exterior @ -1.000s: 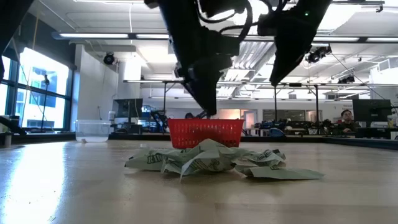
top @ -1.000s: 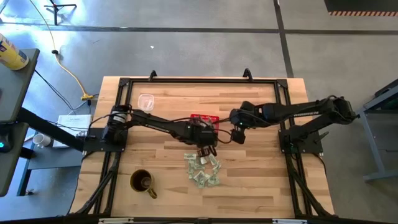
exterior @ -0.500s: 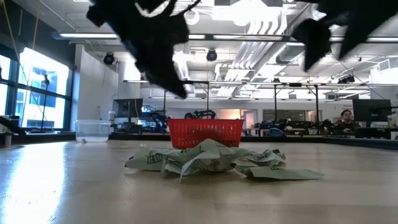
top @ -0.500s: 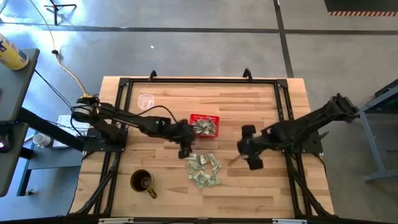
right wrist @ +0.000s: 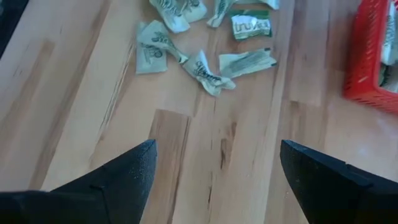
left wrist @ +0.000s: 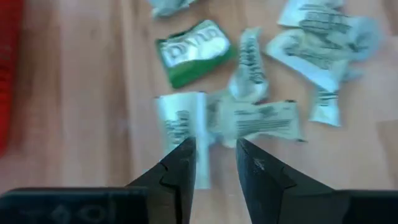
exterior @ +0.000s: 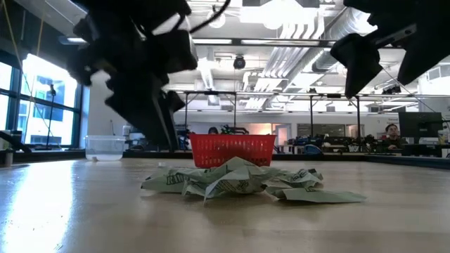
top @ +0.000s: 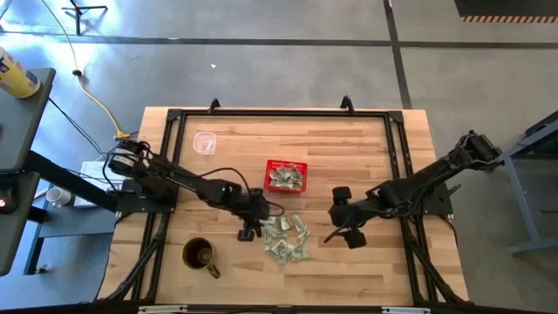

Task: Pick and place items into bin
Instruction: Put the green stevia packet into the red bin

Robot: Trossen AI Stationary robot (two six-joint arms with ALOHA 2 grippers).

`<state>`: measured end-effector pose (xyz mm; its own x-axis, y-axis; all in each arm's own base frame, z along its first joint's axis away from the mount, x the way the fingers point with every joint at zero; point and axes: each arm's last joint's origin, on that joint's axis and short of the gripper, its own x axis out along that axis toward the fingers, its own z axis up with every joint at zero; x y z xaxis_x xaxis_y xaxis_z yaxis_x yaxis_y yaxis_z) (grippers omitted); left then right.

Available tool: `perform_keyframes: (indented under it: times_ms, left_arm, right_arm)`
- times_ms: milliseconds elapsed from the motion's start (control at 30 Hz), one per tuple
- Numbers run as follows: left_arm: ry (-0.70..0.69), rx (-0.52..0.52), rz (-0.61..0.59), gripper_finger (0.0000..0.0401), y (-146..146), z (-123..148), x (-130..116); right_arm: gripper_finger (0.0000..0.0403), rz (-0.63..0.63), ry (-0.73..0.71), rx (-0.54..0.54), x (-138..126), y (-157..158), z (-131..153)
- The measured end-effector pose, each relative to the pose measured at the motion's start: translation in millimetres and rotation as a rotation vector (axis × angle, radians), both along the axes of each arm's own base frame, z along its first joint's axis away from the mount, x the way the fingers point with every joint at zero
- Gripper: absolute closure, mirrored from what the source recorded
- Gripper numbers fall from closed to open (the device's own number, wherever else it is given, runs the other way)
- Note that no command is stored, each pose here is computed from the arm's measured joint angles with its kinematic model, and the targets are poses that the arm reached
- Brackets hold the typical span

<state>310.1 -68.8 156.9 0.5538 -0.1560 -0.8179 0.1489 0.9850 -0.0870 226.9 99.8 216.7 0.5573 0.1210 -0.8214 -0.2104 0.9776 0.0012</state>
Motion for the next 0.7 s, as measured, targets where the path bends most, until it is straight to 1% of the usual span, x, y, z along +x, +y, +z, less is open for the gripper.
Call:
perform_keyframes:
  times_ms: [100, 200, 233, 333, 400, 467, 500, 567, 633, 700]
  left_arm:
    - [0.027, 0.050, -0.010, 0.0247, 4.9, -8.6, 2.1]
    - [0.057, 0.124, 0.024, 0.0237, 6.6, -19.2, 2.4]
    - [0.057, 0.125, 0.023, 0.0232, 6.4, -20.1, 2.8]
    - [0.069, 0.080, -0.003, 0.0213, 4.6, -20.7, 3.2]
    - [0.070, 0.074, -0.010, 0.0201, 4.3, -20.8, 3.1]
    - [0.070, 0.076, -0.009, 0.0199, 6.0, -20.8, 3.4]
    - [0.072, 0.077, -0.003, 0.0203, 8.1, -20.9, 3.6]
    - [0.072, 0.083, 0.003, 0.0227, 10.0, -21.0, 3.9]
    - [0.076, 0.103, 0.012, 0.0268, 14.7, -21.3, 4.2]
    - [0.074, 0.131, 0.048, 0.0321, 20.4, -21.1, 5.1]
  right_arm:
    - [0.0073, -0.011, -0.004, -0.015, 0.4, -0.4, -0.5]
    - [0.0072, -0.017, -0.005, -0.024, 0.7, -0.6, -0.9]
    - [0.0072, -0.018, -0.003, -0.024, 0.5, -0.7, -1.1]
    - [0.0072, -0.018, 0.001, -0.025, 0.2, -0.9, -1.3]
    - [0.0072, -0.019, 0.004, -0.027, 0.0, -1.0, -1.5]
    - [0.0072, -0.019, 0.008, -0.030, -0.3, -1.2, -1.8]
    - [0.0072, -0.021, 0.005, -0.032, 0.0, -1.4, -1.7]
    - [0.0072, -0.028, 0.002, -0.044, 0.2, -2.4, -1.7]
    - [0.0072, -0.037, 0.001, -0.059, 0.1, -3.1, -1.8]
    - [0.0072, -0.046, 0.002, -0.074, -0.3, -3.8, -2.1]
